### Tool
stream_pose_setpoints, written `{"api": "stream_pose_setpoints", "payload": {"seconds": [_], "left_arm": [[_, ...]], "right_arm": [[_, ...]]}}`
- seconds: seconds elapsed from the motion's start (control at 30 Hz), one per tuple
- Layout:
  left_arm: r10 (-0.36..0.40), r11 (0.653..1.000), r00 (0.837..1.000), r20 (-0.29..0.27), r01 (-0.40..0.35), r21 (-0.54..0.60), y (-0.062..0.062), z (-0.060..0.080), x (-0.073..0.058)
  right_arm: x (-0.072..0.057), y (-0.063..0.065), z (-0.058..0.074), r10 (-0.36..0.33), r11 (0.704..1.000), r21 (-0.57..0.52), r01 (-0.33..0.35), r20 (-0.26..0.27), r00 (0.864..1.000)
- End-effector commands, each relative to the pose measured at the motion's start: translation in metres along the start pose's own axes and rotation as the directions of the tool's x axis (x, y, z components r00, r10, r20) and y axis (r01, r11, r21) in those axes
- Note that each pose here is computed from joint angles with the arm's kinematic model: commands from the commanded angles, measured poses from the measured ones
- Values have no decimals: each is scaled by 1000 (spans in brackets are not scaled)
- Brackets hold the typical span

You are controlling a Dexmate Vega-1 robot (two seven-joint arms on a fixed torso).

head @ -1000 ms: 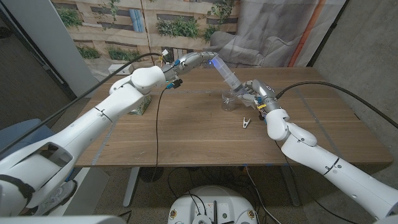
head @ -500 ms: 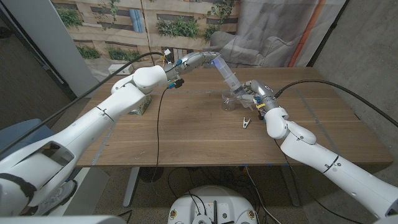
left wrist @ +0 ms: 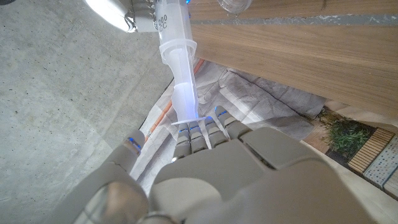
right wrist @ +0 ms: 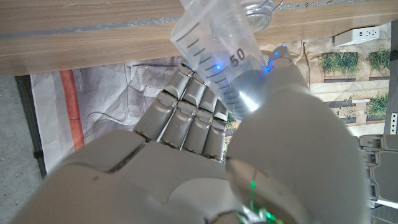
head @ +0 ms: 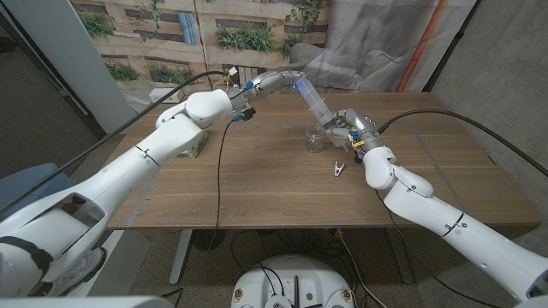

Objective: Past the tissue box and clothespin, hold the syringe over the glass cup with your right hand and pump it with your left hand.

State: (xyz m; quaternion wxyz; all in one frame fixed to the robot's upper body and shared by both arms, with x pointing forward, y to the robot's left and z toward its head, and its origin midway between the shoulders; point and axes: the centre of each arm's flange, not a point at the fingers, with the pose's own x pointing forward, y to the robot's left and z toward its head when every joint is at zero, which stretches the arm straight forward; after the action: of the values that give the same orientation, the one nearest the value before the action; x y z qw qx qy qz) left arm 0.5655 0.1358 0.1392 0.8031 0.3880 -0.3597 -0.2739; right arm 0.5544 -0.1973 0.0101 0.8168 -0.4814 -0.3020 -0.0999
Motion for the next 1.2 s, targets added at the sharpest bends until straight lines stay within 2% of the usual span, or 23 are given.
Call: {"api": "stream_pose_setpoints", "payload": {"seconds": [0.03, 0.57, 1.2], "left_arm": [[-20, 1000, 1000, 6, 20, 8, -2, 0, 6], [-48, 999, 999, 21, 48, 9, -6, 2, 15], [-82, 996, 996, 24, 81, 22, -8, 4, 24]], "right_arm": [[2, -6, 1, -23, 1000, 8, 23, 1, 1000], [-2, -8, 3, -31, 999, 15, 31, -4, 1000], [2, 1, 5, -28, 998, 48, 28, 6, 1000]]}}
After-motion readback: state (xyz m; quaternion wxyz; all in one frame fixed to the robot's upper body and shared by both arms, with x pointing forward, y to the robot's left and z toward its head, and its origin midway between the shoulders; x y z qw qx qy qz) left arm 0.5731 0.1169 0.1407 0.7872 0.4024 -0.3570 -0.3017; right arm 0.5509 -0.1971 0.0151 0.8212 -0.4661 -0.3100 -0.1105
